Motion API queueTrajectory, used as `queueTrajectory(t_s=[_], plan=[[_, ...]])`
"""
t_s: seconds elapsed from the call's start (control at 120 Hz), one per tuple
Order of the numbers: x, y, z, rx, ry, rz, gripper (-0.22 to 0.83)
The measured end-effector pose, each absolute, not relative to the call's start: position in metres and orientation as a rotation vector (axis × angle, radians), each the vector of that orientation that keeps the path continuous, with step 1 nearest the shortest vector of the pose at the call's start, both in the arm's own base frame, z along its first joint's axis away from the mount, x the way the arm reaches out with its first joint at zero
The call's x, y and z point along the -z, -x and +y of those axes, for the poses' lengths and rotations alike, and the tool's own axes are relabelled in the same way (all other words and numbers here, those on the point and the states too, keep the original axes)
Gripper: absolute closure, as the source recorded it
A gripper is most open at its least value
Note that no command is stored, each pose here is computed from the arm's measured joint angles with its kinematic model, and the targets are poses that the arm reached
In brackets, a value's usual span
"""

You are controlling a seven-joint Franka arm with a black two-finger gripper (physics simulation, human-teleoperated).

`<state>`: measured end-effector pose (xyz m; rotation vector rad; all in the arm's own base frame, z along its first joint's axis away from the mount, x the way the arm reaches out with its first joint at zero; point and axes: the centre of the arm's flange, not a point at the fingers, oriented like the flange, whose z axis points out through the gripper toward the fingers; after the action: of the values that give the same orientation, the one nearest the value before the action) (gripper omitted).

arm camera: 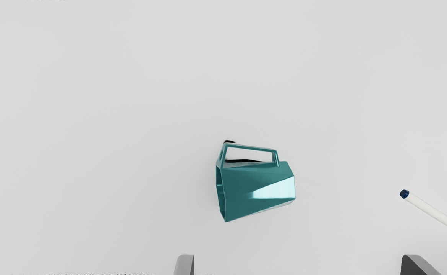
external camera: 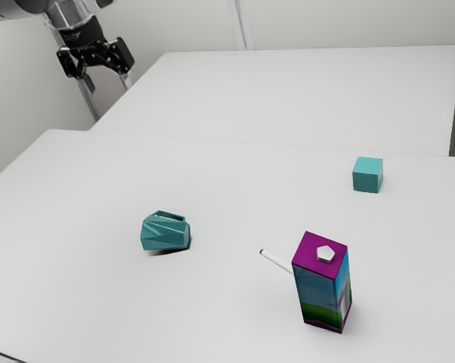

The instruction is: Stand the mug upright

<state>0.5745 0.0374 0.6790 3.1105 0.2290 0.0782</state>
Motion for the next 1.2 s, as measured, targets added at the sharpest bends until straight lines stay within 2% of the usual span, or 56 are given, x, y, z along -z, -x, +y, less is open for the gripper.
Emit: queueTrajectory(t_s=[0.125, 0.2, 0.267, 0.317, 0.442, 0.533, 0.658, 0.733, 0.808, 0.9, 1.05, 1.2], plan=[[-0.677, -0.564, 0.033, -0.051, -3.122, 0.191, 0.02], [-0.667, -0.544, 0.034, -0.005, -3.105, 0.169, 0.02], [-0.640, -0.510, 0.039, 0.055, -3.046, 0.152, 0.02], [-0.615, -0.488, 0.079, 0.069, -2.987, 0.249, 0.02], [-0.537, -0.465, 0.131, 0.106, -2.782, 0.383, 0.02], [-0.485, -0.467, 0.154, 0.097, -2.623, 0.435, 0.02], [-0.394, -0.485, 0.184, 0.103, -2.412, 0.536, 0.02], [-0.358, -0.495, 0.189, 0.063, -2.307, 0.569, 0.02], [-0.344, -0.506, 0.169, 0.012, -2.250, 0.530, 0.02], [-0.322, -0.501, 0.146, -0.047, -2.174, 0.517, 0.02], [-0.315, -0.494, 0.147, -0.166, -2.137, 0.495, 0.02], [-0.304, -0.488, 0.147, -0.213, -2.146, 0.453, 0.02]])
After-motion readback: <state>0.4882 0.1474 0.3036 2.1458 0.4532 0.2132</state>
